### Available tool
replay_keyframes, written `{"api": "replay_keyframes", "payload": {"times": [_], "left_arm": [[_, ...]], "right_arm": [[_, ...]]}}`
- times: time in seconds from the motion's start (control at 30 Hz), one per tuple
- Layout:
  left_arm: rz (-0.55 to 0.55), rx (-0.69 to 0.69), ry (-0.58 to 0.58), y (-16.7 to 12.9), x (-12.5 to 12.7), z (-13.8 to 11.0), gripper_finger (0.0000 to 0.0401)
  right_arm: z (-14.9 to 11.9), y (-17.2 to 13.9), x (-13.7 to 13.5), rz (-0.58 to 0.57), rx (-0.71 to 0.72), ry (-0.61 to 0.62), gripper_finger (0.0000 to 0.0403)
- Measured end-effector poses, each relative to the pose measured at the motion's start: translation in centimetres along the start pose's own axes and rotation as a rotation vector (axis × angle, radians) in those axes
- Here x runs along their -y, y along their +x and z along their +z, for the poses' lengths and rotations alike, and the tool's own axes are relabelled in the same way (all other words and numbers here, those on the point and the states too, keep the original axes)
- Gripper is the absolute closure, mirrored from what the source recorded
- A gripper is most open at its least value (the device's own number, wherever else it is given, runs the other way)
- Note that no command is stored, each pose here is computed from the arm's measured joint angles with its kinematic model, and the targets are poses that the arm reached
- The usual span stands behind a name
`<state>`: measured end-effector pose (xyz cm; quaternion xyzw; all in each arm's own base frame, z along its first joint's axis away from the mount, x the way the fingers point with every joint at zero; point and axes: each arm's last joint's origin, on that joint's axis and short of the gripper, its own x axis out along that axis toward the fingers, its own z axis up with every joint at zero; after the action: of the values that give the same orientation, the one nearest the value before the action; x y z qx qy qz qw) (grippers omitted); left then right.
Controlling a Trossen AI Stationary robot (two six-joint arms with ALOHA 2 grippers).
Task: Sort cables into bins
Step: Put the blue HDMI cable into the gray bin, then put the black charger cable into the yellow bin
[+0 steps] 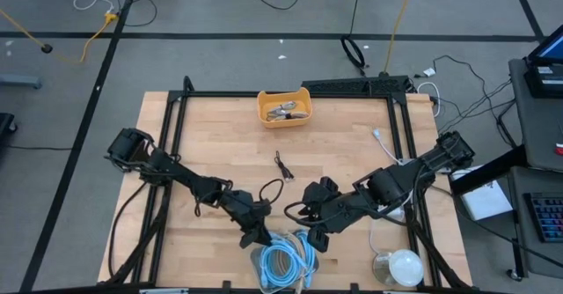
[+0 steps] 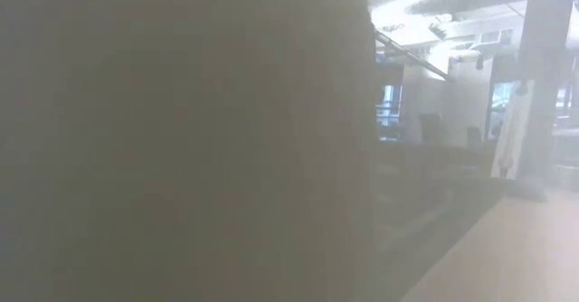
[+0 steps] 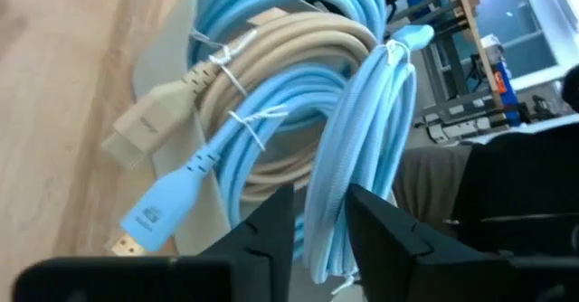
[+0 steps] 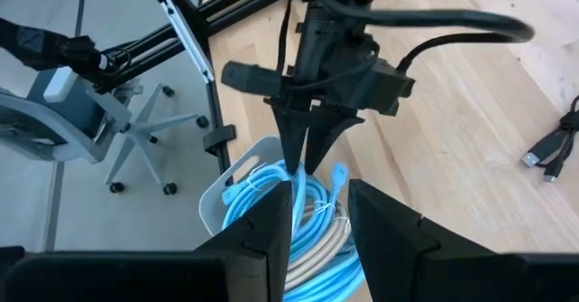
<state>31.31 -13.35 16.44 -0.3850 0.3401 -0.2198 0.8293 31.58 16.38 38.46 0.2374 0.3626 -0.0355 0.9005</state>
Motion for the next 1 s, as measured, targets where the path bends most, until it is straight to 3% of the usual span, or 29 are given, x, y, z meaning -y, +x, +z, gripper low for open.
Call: {"api": "replay_keyframes", "payload": {"times": [0.33, 0.47, 0.57, 0.7, 0.83, 0.93, 1.0], "left_arm": [[0.037, -0.015, -0.058, -0.4, -1.0, 0.5, 0.0184], [0.036, -0.022, -0.066, -0.5, -1.0, 0.6, 0.0166], [0.078, 0.026, -0.055, -1.5, -0.5, 1.2, 0.0179], [0.269, 0.102, -0.050, -4.2, -0.5, 2.2, 0.0220], [0.441, 0.217, -0.043, -7.9, -0.2, 3.5, 0.0275], [0.419, 0.276, -0.016, -10.1, 0.7, 4.5, 0.0312], [0.392, 0.311, -0.012, -11.2, 1.3, 4.9, 0.0326]], "right_arm": [[0.1, 0.0, 0.0, 0.004, 0.007, -0.016, 0.0300], [0.3, 0.1, 0.2, -0.001, 0.010, -0.017, 0.0300], [0.4, 0.1, 0.4, -0.010, 0.009, -0.025, 0.0301], [0.6, 0.4, 1.1, -0.065, 0.021, -0.043, 0.0301], [0.2, 2.0, 3.1, -0.223, 0.051, -0.108, 0.0301], [-0.3, 4.4, 6.1, -0.348, 0.017, -0.117, 0.0300], [-0.7, 6.5, 9.1, -0.365, -0.038, -0.038, 0.0300]]}}
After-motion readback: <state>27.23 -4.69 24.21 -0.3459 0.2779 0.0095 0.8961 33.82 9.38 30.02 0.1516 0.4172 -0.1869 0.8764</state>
